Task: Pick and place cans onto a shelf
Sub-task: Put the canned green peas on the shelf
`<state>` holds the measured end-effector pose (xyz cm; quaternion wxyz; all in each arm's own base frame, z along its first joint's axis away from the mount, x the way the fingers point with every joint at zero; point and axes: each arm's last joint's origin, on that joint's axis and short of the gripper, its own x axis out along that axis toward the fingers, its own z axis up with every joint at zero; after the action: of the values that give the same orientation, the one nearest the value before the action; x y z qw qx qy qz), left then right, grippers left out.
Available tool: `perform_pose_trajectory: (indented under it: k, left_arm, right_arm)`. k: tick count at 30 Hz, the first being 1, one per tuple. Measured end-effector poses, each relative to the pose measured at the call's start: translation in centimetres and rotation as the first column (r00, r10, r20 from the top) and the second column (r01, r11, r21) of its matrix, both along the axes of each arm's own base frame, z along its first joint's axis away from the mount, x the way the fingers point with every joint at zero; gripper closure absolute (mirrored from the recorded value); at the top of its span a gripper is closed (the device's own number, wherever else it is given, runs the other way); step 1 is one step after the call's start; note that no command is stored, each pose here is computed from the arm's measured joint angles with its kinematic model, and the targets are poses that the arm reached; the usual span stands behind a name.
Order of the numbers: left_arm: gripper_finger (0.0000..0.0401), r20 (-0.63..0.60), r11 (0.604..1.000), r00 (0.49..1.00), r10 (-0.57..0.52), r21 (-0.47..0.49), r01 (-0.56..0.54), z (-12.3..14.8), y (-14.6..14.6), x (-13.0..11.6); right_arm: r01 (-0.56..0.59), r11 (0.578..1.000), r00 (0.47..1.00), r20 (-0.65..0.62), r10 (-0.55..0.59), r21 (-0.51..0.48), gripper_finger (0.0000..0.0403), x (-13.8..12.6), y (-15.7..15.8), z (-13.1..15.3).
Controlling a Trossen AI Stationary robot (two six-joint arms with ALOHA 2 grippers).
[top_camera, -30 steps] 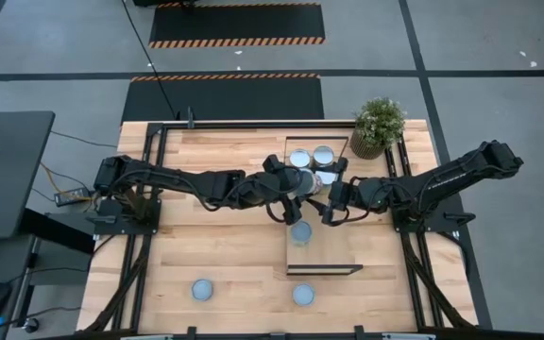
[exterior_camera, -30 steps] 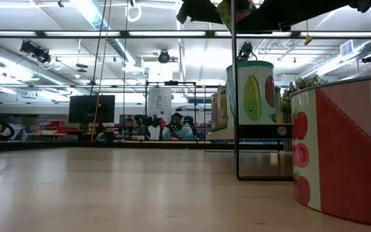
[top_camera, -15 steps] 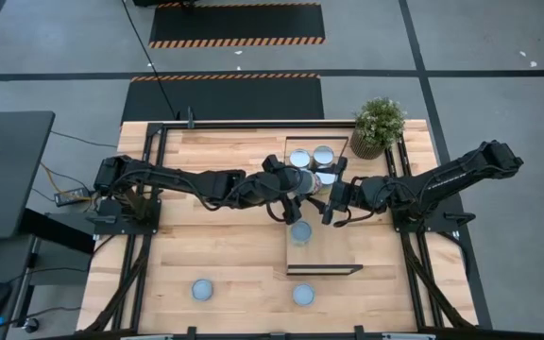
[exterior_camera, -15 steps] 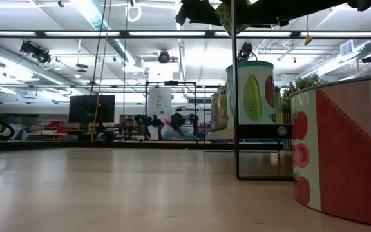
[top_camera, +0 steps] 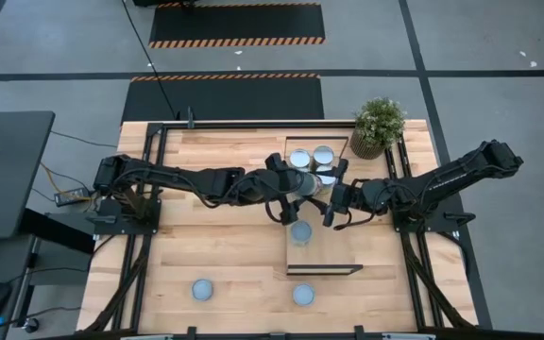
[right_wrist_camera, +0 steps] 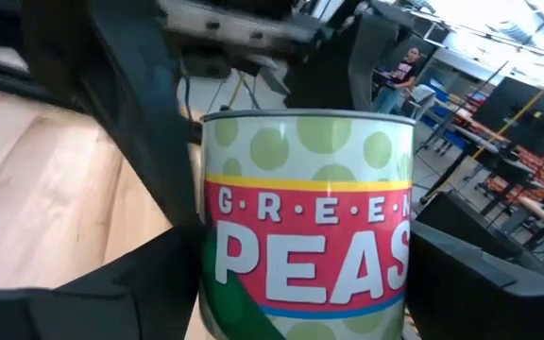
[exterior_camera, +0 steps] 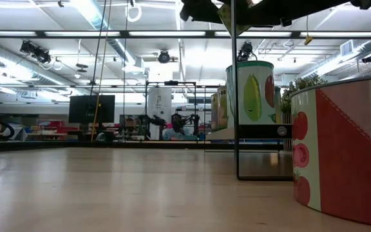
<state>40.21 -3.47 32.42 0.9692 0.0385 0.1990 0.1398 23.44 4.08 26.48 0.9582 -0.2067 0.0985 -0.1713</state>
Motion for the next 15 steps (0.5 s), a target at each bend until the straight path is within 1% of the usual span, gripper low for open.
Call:
perform_pose_trajectory:
  k: [4, 6, 10, 12, 15]
  left_arm:
    - [0.0018, -0.010, 0.998, 0.999, -0.049, 0.027, 0.049, 0.2, -0.1, -0.2]
    - [0.0006, -0.004, 0.998, 0.999, -0.052, 0.033, 0.052, 0.4, -0.1, -0.2]
    - [0.0008, -0.011, 0.995, 0.997, -0.071, 0.068, 0.071, 1.0, -0.6, -0.8]
    - [0.0008, -0.025, 0.992, 0.996, -0.085, 0.092, 0.087, 1.4, -1.0, -1.2]
    - [0.0009, -0.041, 0.991, 0.997, -0.069, 0.109, 0.073, 1.6, -1.5, -1.7]
  right_arm:
    - [-0.003, 1.000, 1.000, -0.002, 0.003, -0.001, 0.0089, -0.3, 0.2, 0.1]
    - [-0.002, 1.000, 1.000, -0.011, 0.002, -0.001, 0.0089, -0.5, 0.3, 0.2]
    - [0.008, 0.999, 0.999, -0.037, -0.006, 0.052, 0.0089, -1.6, 0.2, 0.3]
    - [0.006, 0.995, 0.998, -0.057, -0.001, 0.098, 0.0089, -2.3, 0.2, 0.3]
    - [0.003, 0.986, 0.995, -0.099, 0.013, 0.165, 0.0089, -3.2, 0.3, 0.0]
